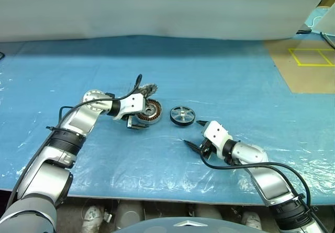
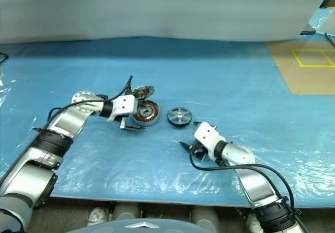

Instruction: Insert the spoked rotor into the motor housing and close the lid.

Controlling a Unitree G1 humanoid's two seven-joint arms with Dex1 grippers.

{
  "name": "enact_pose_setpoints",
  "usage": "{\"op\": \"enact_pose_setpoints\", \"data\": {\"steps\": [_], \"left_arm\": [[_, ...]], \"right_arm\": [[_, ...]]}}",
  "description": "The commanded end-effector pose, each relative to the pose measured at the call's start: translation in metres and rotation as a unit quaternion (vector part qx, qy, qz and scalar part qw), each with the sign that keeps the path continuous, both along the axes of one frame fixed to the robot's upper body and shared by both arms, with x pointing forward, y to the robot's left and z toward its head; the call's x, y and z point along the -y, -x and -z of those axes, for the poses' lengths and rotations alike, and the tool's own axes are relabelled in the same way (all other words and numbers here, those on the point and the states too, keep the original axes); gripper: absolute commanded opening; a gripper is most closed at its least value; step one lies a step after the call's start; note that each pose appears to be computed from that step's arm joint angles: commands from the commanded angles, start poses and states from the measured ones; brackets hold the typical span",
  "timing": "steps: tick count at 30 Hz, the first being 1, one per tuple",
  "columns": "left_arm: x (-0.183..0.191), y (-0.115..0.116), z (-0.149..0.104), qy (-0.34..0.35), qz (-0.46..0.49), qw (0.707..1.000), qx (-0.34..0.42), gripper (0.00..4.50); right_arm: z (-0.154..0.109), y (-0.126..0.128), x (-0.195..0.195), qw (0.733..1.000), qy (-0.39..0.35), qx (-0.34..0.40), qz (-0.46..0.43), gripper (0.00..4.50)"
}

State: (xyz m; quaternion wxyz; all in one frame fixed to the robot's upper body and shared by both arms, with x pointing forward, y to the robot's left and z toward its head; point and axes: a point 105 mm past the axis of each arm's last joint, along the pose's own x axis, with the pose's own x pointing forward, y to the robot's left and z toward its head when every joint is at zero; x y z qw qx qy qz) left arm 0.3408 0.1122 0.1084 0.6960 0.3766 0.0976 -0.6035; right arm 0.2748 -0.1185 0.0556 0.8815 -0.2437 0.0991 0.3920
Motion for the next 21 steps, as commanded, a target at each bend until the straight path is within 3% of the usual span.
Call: {"op": "enact_pose_setpoints", "data": {"steps": [1, 5, 12, 21], "left_arm": [[-0.003, -0.001, -0.009, -0.017, 0.007, 1.0, 0.02, 4.45], [-0.005, -0.003, 0.0, -0.05, -0.006, 0.999, 0.012, 4.45], [0.01, 0.0, -0.003, -0.025, -0.004, 1.0, 0.01, 4.45], [0.001, 0.0, 0.003, -0.07, -0.01, 0.997, -0.004, 4.45]], "right_arm": [[0.009, 0.003, 0.003, 1.0, 0.012, -0.014, 0.008, 4.5], [0.009, 0.003, 0.004, 1.0, 0.012, -0.013, 0.011, 4.5], [0.01, 0.004, 0.004, 1.0, 0.008, -0.015, 0.016, 4.5], [0.011, 0.005, 0.004, 1.0, 0.009, -0.016, 0.019, 4.5]]}}
